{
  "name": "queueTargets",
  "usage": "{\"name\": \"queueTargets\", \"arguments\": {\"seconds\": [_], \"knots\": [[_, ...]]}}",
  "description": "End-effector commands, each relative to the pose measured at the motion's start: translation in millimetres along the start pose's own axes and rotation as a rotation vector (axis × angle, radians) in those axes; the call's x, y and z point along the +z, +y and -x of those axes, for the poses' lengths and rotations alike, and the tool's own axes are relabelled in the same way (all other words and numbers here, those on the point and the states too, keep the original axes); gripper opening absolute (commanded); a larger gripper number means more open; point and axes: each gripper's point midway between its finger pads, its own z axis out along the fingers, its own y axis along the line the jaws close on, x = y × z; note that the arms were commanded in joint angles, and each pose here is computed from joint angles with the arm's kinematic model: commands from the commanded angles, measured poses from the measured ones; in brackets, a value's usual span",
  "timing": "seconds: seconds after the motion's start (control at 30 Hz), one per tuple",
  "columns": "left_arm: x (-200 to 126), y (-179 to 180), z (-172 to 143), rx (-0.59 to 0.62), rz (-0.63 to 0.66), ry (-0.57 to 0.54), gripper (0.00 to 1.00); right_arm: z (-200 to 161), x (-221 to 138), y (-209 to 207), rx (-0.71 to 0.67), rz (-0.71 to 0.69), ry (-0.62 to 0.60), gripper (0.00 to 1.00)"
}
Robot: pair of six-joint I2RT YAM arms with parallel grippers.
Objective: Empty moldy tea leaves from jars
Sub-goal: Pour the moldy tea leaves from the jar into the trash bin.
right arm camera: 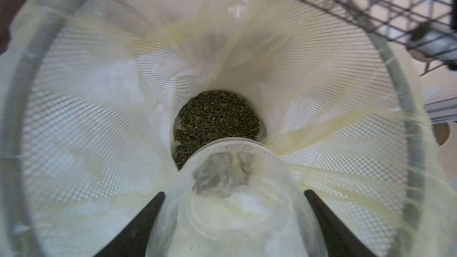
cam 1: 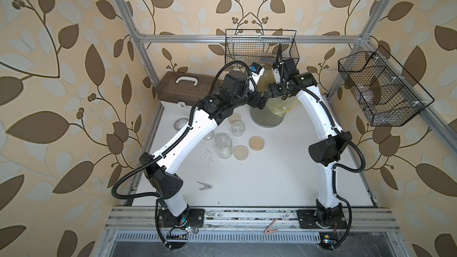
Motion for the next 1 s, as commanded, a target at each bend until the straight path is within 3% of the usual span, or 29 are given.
{"name": "queueTargets", "arguments": {"seconds": [0.0, 0.13, 0.27, 0.4, 0.53, 0.6, 0.7, 0.77, 0.83, 0.97], "knots": [[-4.5, -14.7, 27.5, 0.024, -0.106, -0.08, 0.99, -5.9, 4.5, -25.3, -0.028, -0.151, 0.039, 0.45], [0.8, -9.3, 11.7, 0.05, -0.117, -0.032, 0.99, -4.3, -6.1, -21.4, -0.076, -0.201, 0.034, 0.47], [-2.0, 3.4, 0.9, 0.032, -0.101, -0.038, 0.99, 2.4, -15.8, -26.4, 0.158, -0.074, -0.024, 0.43], [-8.0, 16.8, 4.0, 0.005, -0.097, -0.068, 0.99, 8.1, -16.9, -30.5, 0.128, -0.119, -0.028, 0.44], [-15.2, 25.2, 3.4, 0.024, -0.086, -0.077, 0.99, 30.9, -26.7, -30.9, 0.293, -0.003, -0.125, 0.4], [-17.6, 27.8, 1.2, 0.031, -0.08, -0.075, 0.99, 35.3, -30.9, -33.3, 0.261, -0.053, -0.161, 0.39], [-19.5, 29.6, 0.2, 0.03, -0.076, -0.071, 0.99, 45.0, -35.7, -28.6, 0.336, 0.055, -0.177, 0.41], [-19.7, 27.6, 0.7, 0.031, -0.089, -0.074, 0.99, 49.4, -37.4, -32.1, 0.337, 0.039, -0.202, 0.39], [-19.9, 24.3, 1.4, 0.029, -0.106, -0.079, 0.99, 43.0, -31.8, -34.5, 0.276, -0.015, -0.18, 0.4], [-18.7, 18.7, 2.8, 0.04, -0.143, -0.098, 0.99, 39.4, -37.8, -33.8, 0.29, 0.048, -0.161, 0.42]]}}
